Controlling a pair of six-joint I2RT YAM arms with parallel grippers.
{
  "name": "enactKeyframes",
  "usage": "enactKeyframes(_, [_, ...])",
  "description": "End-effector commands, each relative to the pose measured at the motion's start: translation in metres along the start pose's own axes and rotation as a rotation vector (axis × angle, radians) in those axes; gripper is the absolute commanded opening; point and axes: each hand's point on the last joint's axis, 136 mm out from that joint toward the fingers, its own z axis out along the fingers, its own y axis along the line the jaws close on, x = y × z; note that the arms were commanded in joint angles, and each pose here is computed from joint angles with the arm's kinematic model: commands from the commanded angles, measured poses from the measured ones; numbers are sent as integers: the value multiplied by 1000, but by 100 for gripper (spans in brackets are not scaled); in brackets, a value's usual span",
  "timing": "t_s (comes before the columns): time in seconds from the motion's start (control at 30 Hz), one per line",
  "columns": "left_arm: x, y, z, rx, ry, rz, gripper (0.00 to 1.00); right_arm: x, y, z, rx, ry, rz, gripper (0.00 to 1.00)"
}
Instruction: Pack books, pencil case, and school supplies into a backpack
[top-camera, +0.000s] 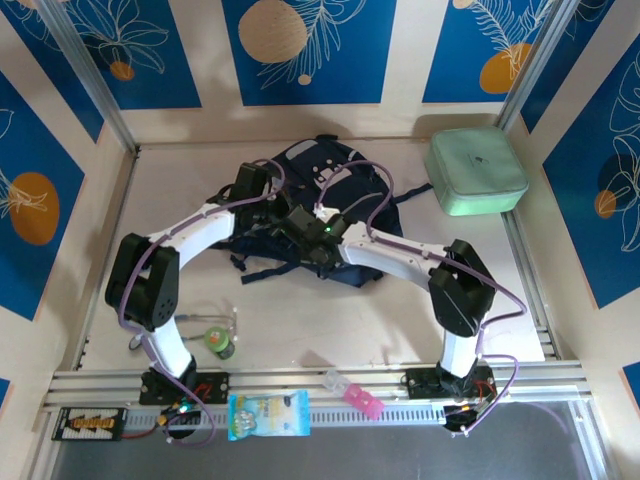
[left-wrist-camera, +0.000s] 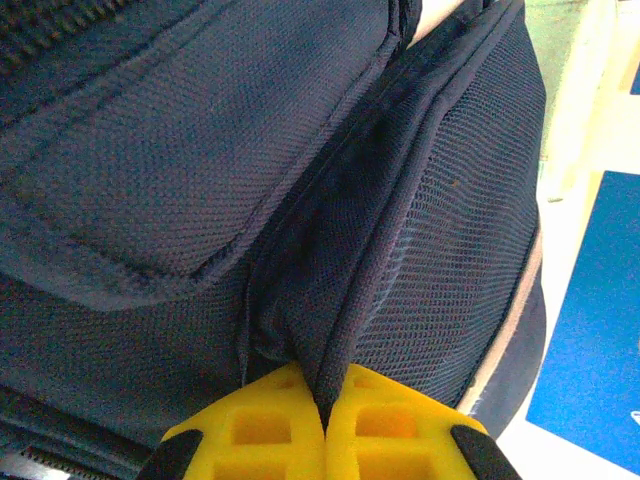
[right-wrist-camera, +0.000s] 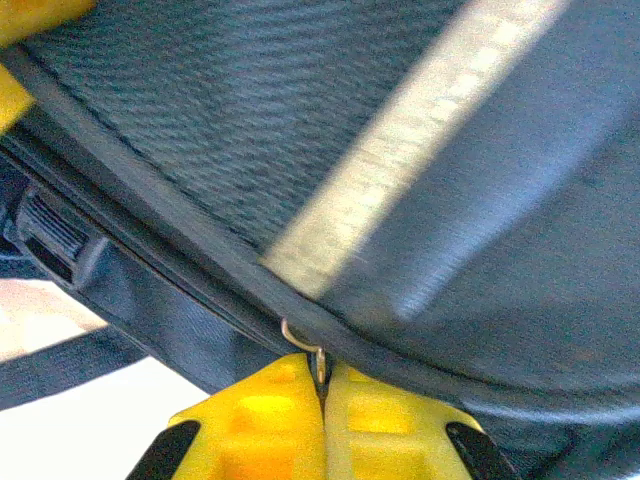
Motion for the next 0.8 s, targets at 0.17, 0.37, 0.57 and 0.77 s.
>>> enactKeyframes(0.17, [-38,-9,-26,11,-105,73,0,28,-73,-16,190,57,10,7])
enactKeyframes(0.37, [-41,-9,-27,11,-105,81,0,12,-86,-16,189,31,33,8])
enactKeyframes(0.57, [-39,-7,-28,12,-90,83,0,-2,-48,-11,-35,-11,-126,16])
enactKeyframes(0.77, [-39,-6,-26,21,-80,80,0,-2,-25,-3,-216,7,-219,16])
